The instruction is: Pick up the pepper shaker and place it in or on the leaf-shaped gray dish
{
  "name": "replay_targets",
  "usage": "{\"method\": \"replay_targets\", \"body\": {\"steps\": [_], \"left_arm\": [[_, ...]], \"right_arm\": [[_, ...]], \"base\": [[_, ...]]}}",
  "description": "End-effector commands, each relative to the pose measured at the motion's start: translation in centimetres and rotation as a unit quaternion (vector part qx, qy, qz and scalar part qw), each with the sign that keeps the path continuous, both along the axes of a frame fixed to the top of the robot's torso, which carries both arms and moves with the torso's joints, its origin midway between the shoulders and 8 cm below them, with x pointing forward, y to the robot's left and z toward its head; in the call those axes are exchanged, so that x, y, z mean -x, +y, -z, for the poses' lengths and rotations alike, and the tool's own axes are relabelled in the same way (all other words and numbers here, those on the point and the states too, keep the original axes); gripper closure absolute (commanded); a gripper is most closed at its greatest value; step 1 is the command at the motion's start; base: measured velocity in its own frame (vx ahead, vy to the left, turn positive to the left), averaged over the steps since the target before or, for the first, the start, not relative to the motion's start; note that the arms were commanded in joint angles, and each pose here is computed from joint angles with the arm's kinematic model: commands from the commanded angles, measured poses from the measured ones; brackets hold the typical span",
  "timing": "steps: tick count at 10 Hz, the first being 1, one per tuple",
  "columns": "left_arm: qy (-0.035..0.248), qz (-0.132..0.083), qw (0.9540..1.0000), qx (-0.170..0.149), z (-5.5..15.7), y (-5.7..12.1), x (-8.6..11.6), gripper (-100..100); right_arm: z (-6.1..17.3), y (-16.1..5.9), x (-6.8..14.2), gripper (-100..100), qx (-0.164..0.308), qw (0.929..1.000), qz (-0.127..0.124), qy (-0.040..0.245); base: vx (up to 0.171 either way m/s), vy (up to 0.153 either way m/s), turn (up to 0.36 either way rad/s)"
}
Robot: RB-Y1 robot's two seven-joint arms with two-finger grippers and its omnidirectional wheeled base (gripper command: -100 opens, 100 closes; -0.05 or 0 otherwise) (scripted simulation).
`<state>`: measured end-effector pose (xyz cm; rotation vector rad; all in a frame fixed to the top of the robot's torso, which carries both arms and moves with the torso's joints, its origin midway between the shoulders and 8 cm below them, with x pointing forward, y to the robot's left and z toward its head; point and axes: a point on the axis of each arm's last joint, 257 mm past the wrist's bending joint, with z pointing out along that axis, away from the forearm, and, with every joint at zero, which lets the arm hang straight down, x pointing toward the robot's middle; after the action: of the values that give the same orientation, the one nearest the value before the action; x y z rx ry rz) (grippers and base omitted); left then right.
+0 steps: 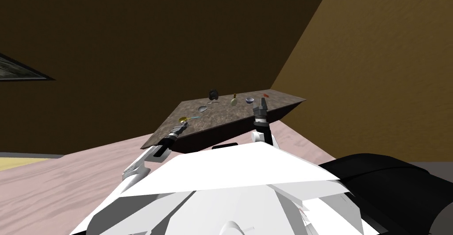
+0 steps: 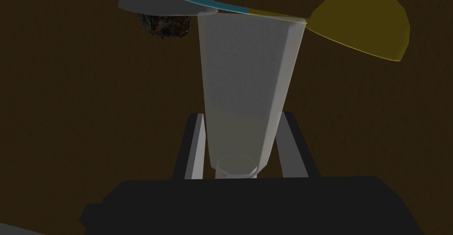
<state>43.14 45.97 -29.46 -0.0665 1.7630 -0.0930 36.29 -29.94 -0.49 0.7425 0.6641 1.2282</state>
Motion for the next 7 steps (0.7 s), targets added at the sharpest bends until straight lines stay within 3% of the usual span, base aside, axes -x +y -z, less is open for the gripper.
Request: {"method": "replay_targets", "body": {"steps": [1, 2, 3, 4, 7], "left_arm": [[0.006, 0.003, 1.0, 0.0, 0.3, -0.3, 1.4, 100], [0.003, 0.002, 1.0, 0.0, 0.2, -0.2, 0.7, 100], [0.004, 0.003, 1.0, 0.0, 0.2, -0.3, 0.8, 0], [-0.015, -0.008, 0.9998, -0.012, -1.7, 0.8, -0.9, 100], [-0.046, -0.023, 0.9983, -0.028, -5.0, 2.3, -3.3, 100]], "right_arm": [[0.0, 0.0, 0.0, 0, 0.0, 1.0, 0.0, 0.0], [0.0, 0.0, 0.0, 0, 0.0, 1.0, 0.0, 0.0], [0.0, 0.0, 0.0, 0, 0.0, 1.0, 0.0, 0.0], [0.0, 0.0, 0.0, 0, 0.0, 1.0, 0.0, 0.0], [0.0, 0.0, 0.0, 0, 0.0, 1.0, 0.0, 0.0]], "base": [[0.036, -0.02, 0.007], [0.01, -0.006, 0.004], [0.0, 0.0, 0.0], [0.041, -0.029, -0.101], [0.039, -0.029, -0.079]]}}
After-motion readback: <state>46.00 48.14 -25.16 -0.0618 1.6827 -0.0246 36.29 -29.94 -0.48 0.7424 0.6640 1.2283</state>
